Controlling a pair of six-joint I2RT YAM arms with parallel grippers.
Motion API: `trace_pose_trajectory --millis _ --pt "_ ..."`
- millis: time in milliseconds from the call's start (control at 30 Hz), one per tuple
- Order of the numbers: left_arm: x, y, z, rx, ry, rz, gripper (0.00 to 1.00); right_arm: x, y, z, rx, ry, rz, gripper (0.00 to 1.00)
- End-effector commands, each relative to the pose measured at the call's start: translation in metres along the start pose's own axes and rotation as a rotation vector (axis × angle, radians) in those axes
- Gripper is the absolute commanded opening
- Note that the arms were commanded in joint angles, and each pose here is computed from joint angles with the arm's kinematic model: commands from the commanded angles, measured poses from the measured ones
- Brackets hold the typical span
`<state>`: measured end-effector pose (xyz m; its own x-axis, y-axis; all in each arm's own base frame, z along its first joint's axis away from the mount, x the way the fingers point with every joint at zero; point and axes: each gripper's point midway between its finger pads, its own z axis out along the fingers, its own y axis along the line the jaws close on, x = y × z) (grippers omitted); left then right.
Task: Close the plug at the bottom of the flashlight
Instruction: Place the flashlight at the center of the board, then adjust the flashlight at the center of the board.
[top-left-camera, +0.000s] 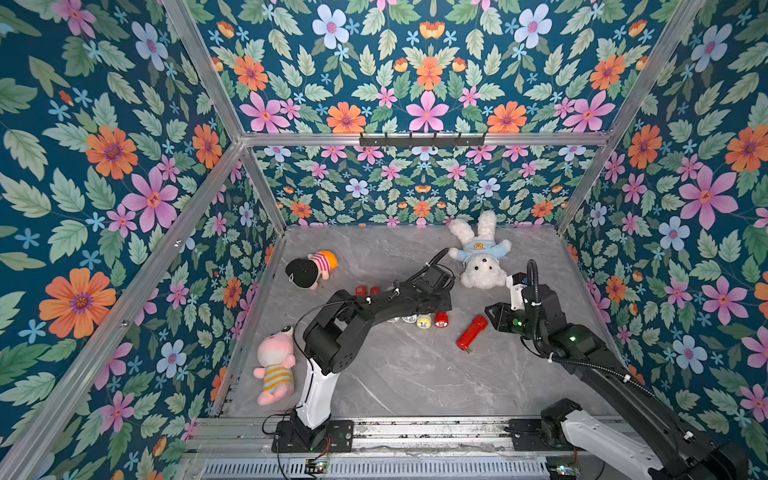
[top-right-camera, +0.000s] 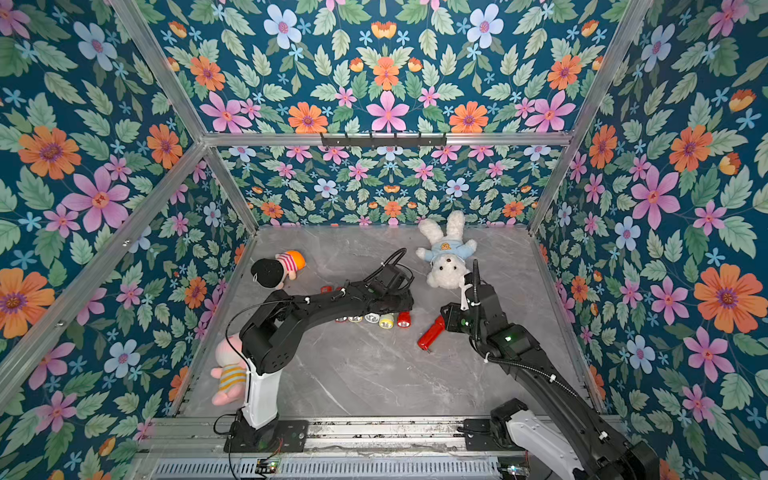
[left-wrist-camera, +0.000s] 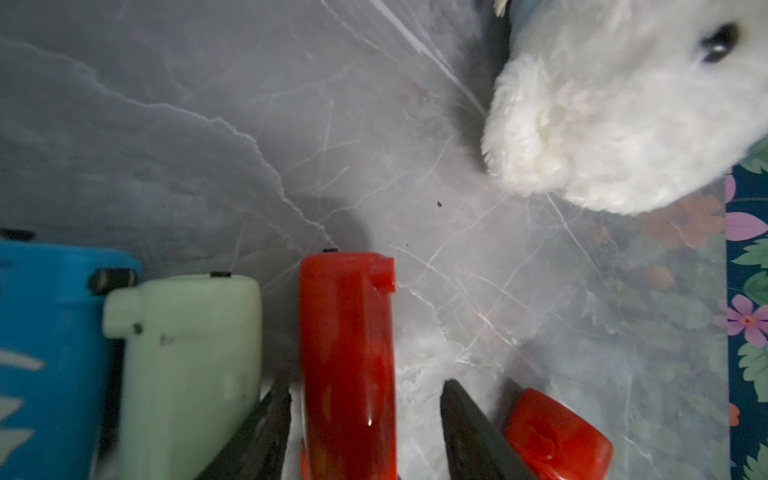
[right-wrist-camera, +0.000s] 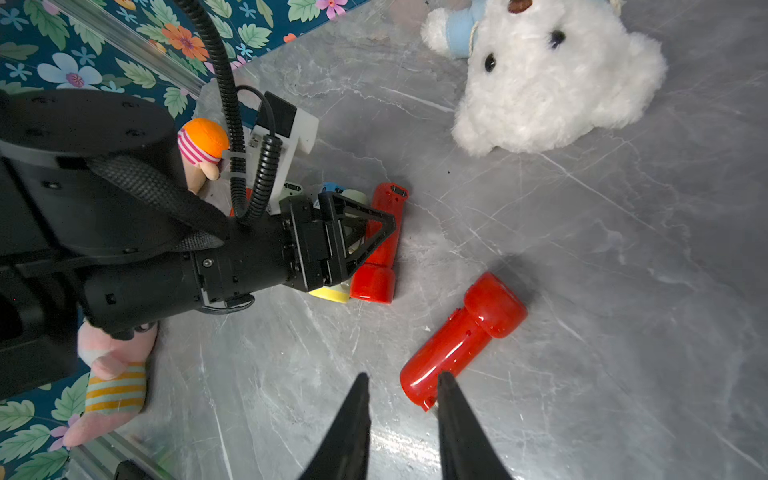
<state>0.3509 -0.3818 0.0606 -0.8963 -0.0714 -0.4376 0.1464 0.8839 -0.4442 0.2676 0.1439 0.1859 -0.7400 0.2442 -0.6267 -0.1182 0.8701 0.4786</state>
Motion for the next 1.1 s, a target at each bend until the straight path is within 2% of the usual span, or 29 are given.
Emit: trace_pose_trajectory --millis 0,100,167,333,467,633,833,1067 --pt "-0.012 -0.013 -0.012 0.039 -0.045 0.009 0.61 -0.004 0.006 0.000 -0.020 -0.003 0.018 0.42" --pt "-0.013 -0.023 -0.027 0.047 -0.069 0.045 0.63 -0.001 0.010 -0.001 -0.039 0.026 0.025 0.56" --pt "-0.010 -0.027 -0.035 0.039 -0.092 0.076 0.64 -0.001 0.007 -0.001 -0.029 0.015 0.035 0.62" --pt "0.013 -0.045 -0.041 0.079 -0.083 0.162 0.65 -0.002 0.002 -0.010 -0.001 -0.005 0.027 0.66" --pt "0.041 -0.056 -0.035 0.102 -0.021 0.216 0.66 -0.003 -0.005 -0.015 0.011 0.002 0.054 0.73" --pt "0.064 -0.069 -0.034 0.144 0.021 0.240 0.67 0.000 -0.018 -0.007 -0.049 0.047 0.182 0.75" --pt "0.080 -0.091 -0.034 0.228 0.042 0.305 0.69 0.002 -0.026 -0.008 -0.019 0.041 0.172 0.76" --pt "0.086 -0.085 -0.018 0.169 0.076 0.354 0.68 0.005 -0.030 -0.009 -0.001 0.037 0.161 0.78"
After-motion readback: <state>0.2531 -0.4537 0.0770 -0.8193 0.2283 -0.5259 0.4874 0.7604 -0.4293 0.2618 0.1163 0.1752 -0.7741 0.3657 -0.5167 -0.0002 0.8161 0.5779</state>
